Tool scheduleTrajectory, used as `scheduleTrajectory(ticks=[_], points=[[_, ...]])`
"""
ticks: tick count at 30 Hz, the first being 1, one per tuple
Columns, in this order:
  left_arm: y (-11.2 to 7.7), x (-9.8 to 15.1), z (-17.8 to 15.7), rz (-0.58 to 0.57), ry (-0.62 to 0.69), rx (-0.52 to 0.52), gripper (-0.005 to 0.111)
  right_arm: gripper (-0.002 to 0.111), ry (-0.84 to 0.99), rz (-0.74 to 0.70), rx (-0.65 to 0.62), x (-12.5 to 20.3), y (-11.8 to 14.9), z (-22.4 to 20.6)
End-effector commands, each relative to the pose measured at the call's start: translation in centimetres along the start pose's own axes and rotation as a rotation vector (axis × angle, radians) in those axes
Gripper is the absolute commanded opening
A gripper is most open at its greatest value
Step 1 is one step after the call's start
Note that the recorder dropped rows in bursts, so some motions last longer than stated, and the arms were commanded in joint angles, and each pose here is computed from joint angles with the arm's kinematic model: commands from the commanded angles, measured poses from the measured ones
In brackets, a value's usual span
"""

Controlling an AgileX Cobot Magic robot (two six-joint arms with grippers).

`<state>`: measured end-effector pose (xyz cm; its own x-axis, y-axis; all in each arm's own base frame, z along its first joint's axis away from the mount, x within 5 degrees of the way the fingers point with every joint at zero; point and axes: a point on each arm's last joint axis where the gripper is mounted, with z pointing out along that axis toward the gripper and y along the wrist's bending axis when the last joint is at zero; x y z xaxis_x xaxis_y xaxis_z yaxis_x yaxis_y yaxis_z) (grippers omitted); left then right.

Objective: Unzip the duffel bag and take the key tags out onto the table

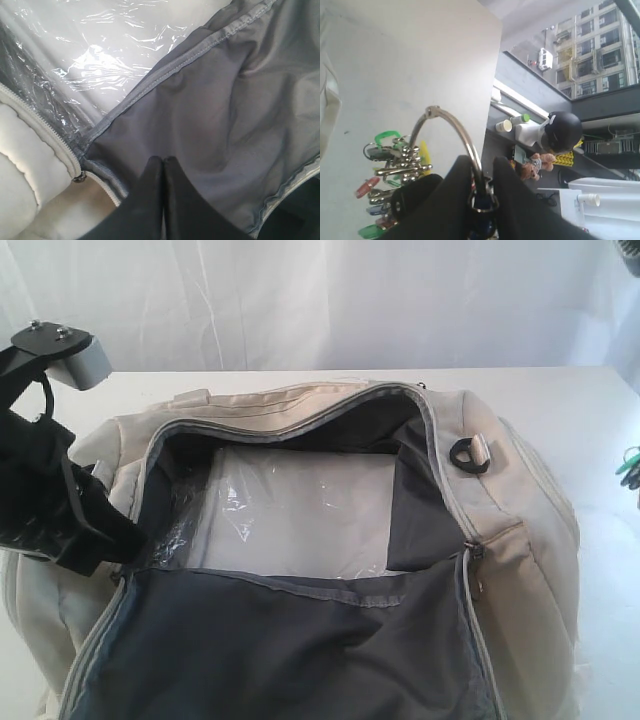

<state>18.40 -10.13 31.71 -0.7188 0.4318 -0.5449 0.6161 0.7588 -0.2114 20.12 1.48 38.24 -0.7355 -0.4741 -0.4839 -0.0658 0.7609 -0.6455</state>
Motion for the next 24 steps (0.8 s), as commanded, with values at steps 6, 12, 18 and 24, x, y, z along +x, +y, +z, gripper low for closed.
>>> scheduleTrajectory(ticks=[6,12,18,24], points=[[-0.1,0.3,0.2,-0.007,0.023,0.015,0.0,0.0,0.094,-0.027,-0.091,1.5,3.4,6.3],[0.0,0.3,0.2,-0.007,0.021,0.014,0.0,0.0,0.111,-0.042,-0.217,1.5,6.8,9.3],[0.0,0.3,0.2,-0.007,0.021,0.014,0.0,0.0,0.102,-0.064,-0.351,1.1,9.9,11.3],[-0.1,0.2,0.2,-0.009,0.016,0.016,0.0,0.0,0.037,-0.102,-0.471,0.0,12.8,11.5]])
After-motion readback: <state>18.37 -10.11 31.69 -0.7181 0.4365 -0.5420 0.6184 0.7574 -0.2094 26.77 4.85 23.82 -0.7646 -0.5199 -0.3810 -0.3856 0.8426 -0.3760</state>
